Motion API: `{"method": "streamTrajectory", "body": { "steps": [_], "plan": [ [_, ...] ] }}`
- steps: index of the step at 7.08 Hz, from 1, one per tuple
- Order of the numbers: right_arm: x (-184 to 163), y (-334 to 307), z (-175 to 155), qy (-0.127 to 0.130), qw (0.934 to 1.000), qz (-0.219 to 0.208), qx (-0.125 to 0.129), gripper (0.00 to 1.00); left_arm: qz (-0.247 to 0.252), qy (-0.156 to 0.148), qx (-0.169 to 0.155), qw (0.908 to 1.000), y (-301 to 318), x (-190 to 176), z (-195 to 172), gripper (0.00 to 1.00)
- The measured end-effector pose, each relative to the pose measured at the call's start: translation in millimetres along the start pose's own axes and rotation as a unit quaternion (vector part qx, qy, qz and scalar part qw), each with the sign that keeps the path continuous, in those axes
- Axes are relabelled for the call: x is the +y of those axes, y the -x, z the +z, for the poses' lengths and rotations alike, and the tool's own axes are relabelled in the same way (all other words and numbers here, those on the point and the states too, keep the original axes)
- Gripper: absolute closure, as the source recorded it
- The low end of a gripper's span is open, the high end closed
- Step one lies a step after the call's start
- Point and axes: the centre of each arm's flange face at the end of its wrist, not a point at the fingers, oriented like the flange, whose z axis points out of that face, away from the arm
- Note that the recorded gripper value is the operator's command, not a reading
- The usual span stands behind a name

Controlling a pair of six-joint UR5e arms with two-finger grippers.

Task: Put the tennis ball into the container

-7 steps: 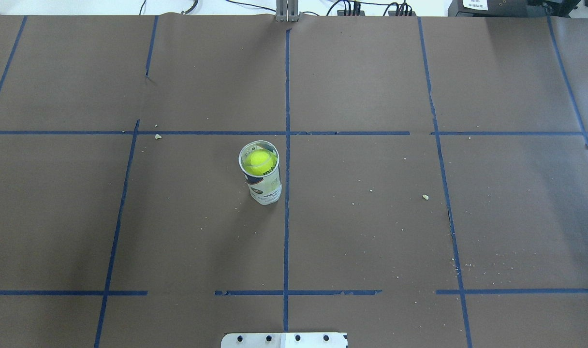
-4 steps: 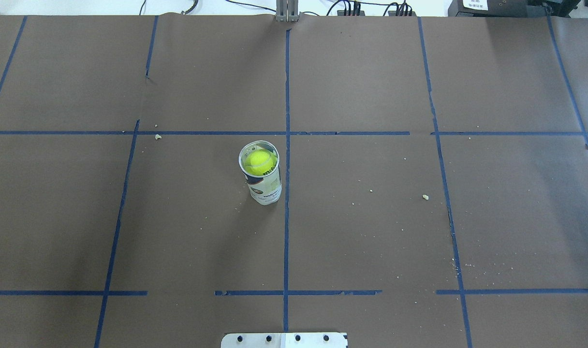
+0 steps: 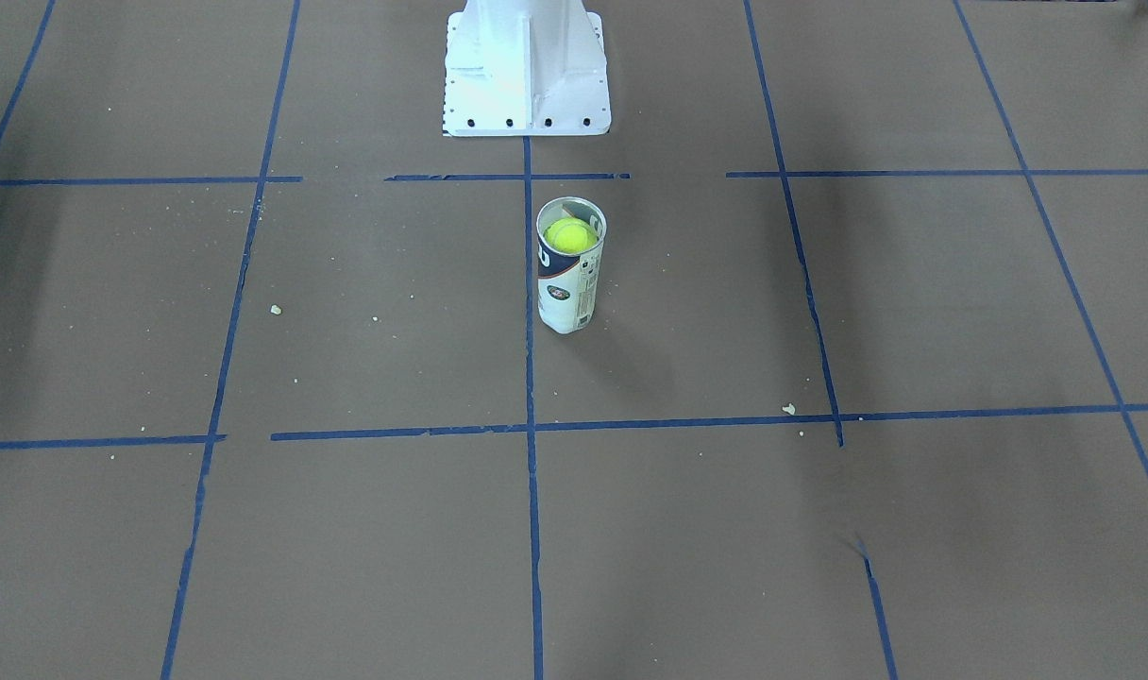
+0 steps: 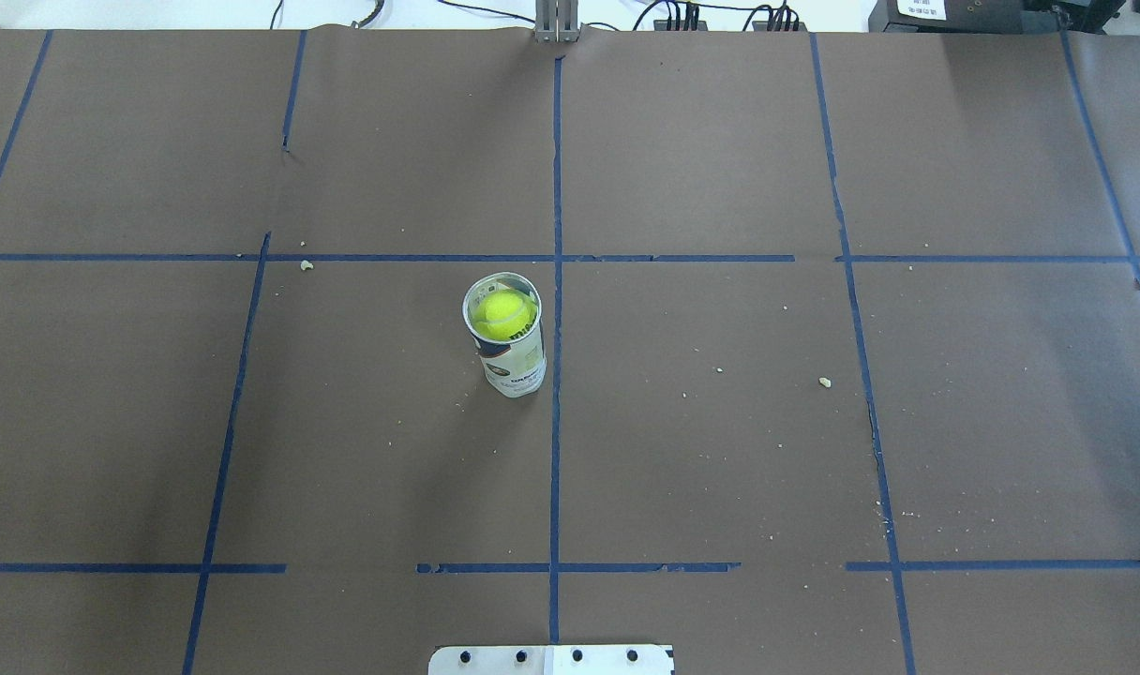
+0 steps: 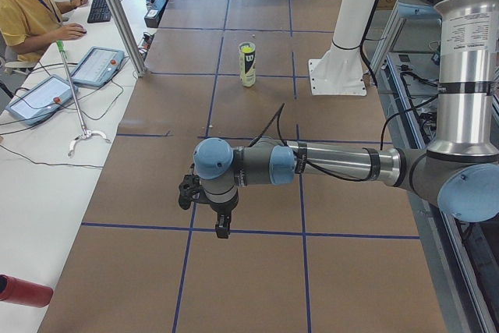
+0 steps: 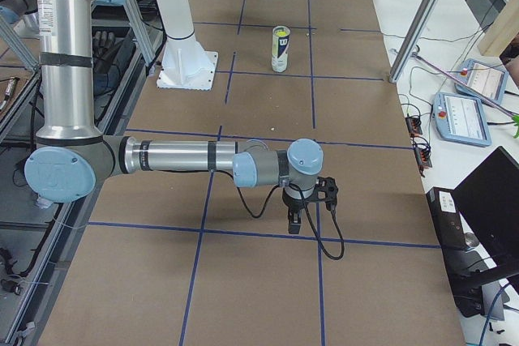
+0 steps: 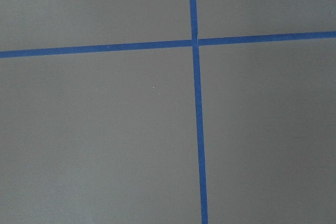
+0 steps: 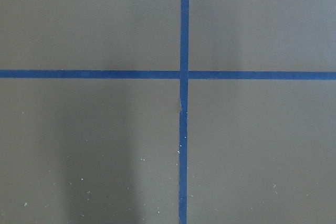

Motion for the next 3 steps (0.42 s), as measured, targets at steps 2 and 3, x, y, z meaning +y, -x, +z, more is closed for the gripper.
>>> {"method": "streamTrajectory", "body": {
  "steps": [2, 3],
  "plan": [
    [0.2, -0.1, 0.1, 0.000, 1.0000, 0.000, 0.000, 0.00, 0.000, -0.001, 0.000, 1.0000, -0.8, -1.7, -0.9, 0.00],
    [0.2, -0.2, 0.2, 0.000, 1.0000, 0.000, 0.000, 0.00, 0.000, -0.001, 0.000, 1.0000, -1.8, -3.4, -2.1, 0.00]
  ]
}}
